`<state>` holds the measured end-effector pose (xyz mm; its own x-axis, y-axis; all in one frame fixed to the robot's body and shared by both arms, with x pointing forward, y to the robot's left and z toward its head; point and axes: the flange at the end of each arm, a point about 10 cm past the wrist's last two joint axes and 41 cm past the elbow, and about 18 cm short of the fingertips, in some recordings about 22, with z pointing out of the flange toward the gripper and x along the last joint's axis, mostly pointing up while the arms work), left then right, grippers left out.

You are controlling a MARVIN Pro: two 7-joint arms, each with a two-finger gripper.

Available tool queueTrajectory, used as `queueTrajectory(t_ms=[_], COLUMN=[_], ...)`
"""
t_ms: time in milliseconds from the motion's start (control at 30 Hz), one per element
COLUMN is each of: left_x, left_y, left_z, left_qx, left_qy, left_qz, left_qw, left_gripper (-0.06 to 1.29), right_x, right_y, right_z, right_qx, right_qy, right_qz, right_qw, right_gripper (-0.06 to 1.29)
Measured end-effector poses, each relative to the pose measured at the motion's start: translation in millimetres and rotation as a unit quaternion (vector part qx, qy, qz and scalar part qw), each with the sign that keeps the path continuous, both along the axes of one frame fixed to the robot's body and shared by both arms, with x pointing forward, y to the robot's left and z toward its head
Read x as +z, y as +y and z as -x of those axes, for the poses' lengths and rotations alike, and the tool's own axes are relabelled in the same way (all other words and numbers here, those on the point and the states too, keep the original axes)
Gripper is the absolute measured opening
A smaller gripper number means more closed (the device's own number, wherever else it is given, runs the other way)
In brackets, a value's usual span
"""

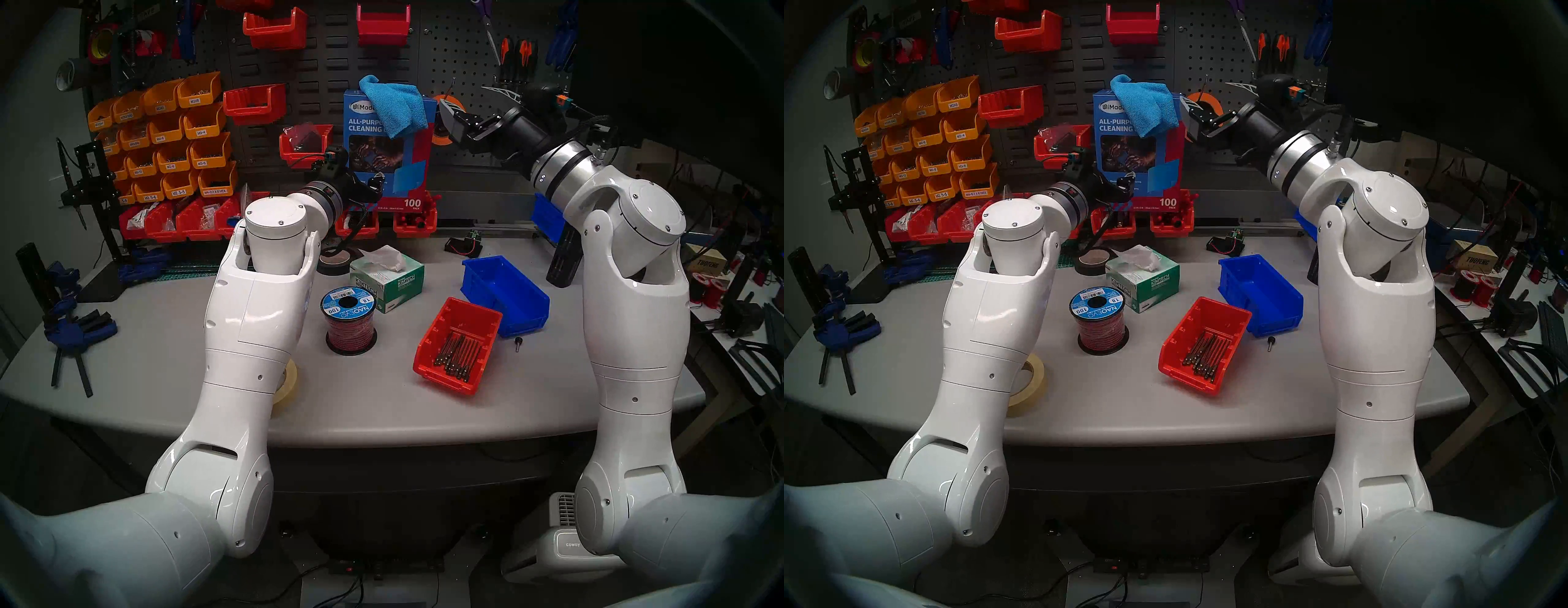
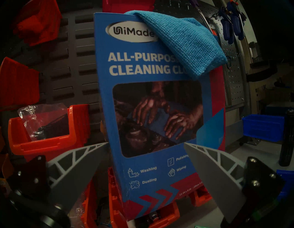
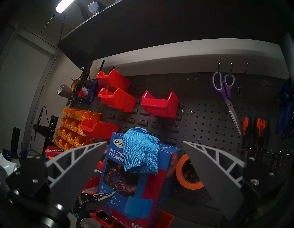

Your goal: Take out a shop towel

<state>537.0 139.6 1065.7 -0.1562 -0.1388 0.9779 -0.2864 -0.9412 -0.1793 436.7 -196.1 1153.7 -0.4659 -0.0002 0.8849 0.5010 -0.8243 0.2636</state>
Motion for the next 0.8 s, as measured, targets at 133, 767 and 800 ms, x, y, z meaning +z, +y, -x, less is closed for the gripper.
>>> queueTrajectory(t_ms=[133, 767, 800], left_x=[-0.3, -0.9, -0.8], left_y=[-1, -1, -1], left_z=[-0.3, -3.3, -3.3], left_qx=[0.000, 0.003, 0.003], left_qy=[0.001, 0.003, 0.003], left_qz=[0.001, 0.002, 0.002], left_qw=[1.0000, 1.0000, 1.0000], left_gripper=[1.26, 1.26, 1.26], right_x=[-0.6, -6.4, -4.9], right_y=[-2, 12, 14], right_z=[1.4, -16.8, -17.5], right_qx=[-0.003, 0.024, 0.026], right_qy=[0.000, 0.031, 0.030], right_qz=[0.000, 0.021, 0.023], right_qw=[1.0000, 0.9990, 0.9989], right_gripper=[1.25, 1.25, 1.25])
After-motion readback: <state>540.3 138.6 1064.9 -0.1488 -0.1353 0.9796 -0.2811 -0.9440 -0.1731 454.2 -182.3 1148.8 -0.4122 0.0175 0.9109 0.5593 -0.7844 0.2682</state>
